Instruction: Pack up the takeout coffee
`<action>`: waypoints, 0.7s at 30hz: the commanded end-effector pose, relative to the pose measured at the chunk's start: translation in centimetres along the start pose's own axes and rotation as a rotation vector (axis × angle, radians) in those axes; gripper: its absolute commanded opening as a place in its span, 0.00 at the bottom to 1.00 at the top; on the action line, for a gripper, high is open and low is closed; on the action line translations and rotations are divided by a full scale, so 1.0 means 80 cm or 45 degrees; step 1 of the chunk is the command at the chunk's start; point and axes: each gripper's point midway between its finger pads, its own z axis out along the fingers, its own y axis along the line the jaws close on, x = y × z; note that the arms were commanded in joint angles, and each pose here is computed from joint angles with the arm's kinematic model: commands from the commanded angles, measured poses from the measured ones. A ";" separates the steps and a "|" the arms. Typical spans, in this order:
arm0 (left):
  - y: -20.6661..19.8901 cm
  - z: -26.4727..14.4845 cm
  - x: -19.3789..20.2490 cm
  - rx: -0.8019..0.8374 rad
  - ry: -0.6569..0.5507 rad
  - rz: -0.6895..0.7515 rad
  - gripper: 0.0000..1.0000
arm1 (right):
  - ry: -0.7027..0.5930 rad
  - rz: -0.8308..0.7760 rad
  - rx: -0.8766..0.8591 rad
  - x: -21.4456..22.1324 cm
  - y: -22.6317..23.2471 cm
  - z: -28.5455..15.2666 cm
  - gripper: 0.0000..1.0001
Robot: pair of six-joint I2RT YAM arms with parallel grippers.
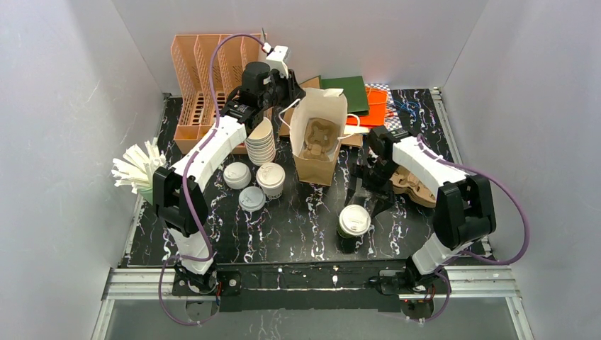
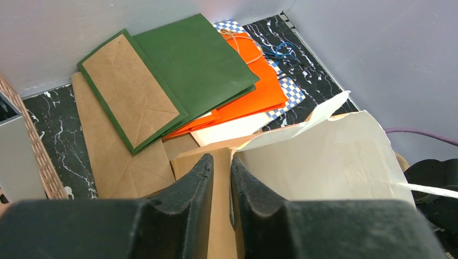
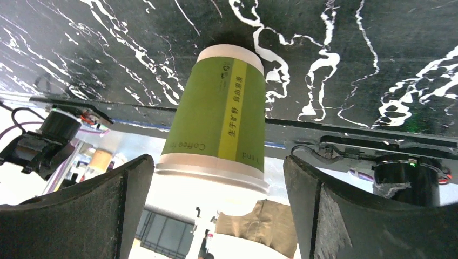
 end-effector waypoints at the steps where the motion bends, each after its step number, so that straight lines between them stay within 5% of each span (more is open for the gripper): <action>1: -0.008 -0.020 -0.026 -0.017 -0.053 0.016 0.23 | -0.125 -0.004 0.066 -0.008 -0.002 -0.035 0.98; 12: 0.003 -0.061 -0.056 -0.161 -0.087 0.079 0.64 | -0.522 -0.170 0.110 0.003 0.006 -0.098 0.98; 21: -0.006 -0.113 -0.082 -0.217 -0.080 0.095 0.90 | -0.785 -0.419 0.151 0.029 0.032 -0.080 0.98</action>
